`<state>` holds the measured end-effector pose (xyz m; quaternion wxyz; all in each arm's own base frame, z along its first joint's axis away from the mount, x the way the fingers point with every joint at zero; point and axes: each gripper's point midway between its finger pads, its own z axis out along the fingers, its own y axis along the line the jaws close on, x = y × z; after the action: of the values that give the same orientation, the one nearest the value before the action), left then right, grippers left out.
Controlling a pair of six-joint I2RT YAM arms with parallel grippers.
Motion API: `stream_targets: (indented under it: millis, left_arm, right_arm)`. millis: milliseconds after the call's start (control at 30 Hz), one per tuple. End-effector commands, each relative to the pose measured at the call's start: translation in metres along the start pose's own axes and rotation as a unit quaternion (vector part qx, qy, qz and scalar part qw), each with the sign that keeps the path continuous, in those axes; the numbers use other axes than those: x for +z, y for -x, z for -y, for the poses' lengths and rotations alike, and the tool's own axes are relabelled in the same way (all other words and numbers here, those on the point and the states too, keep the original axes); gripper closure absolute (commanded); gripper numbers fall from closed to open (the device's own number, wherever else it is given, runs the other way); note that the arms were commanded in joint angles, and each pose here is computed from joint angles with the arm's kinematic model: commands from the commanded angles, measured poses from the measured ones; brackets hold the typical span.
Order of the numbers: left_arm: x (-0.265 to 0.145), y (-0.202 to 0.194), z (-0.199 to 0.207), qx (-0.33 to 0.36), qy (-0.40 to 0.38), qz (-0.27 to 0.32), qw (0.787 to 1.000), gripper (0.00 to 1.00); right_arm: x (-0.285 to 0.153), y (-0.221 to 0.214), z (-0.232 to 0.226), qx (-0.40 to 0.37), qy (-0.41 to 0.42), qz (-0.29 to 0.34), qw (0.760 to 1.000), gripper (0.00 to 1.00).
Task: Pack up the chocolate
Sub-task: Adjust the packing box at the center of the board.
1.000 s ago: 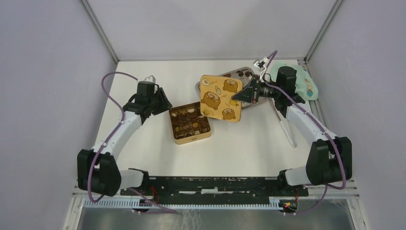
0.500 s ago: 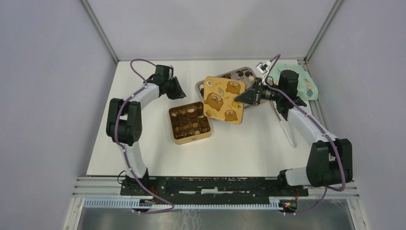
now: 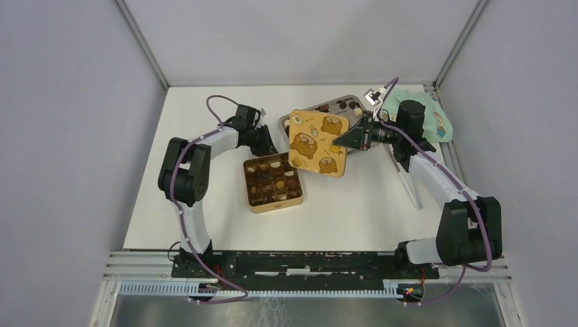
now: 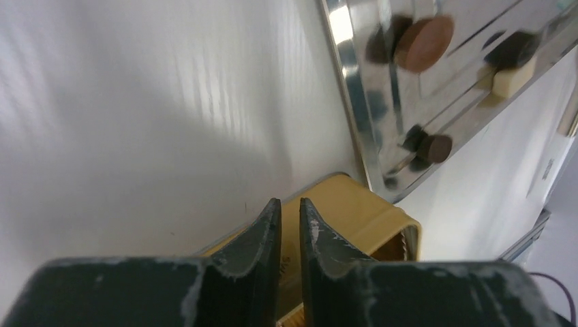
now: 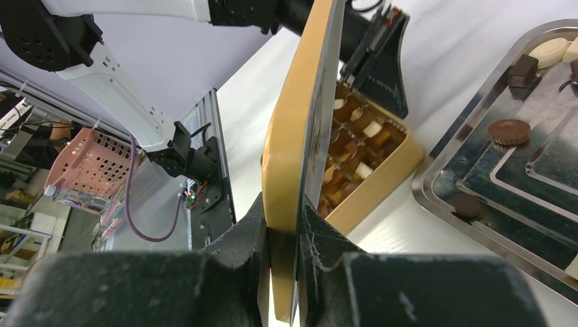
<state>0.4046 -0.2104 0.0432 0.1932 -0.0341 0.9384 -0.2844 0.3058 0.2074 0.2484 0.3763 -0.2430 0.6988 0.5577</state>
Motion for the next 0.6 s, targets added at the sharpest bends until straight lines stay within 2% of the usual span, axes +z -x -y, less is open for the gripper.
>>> stream_targets:
  millis: [0,167,233,367,467,567]
  left_arm:
    - [-0.007,-0.028,0.019,0.03,-0.028,-0.017,0.999,0.78]
    - [-0.015,-0.044,0.03,0.025,-0.033,-0.008,0.999,0.78]
    - [-0.023,-0.039,0.034,0.022,-0.027,0.011,0.999,0.78]
    - [-0.061,0.005,0.051,0.023,-0.005,0.109,0.994,0.72]
    - [-0.101,0.037,0.066,0.028,0.005,0.186,0.982,0.61]
    - [-0.142,0.052,0.075,0.037,0.017,0.246,0.969,0.52]
  right_arm:
    - [-0.004,0.007,-0.016,-0.029,0.022,0.007,0.999,1.0]
    - [-0.007,0.008,-0.027,-0.036,0.033,0.006,0.999,1.0]
    - [-0.009,0.004,-0.032,-0.035,0.043,-0.001,0.998,1.0]
    - [-0.011,-0.007,-0.038,-0.033,0.057,-0.015,0.998,1.0]
    - [-0.011,-0.016,-0.041,-0.029,0.059,-0.022,0.998,1.0]
    - [-0.006,-0.028,-0.049,-0.024,0.071,-0.033,0.997,1.0]
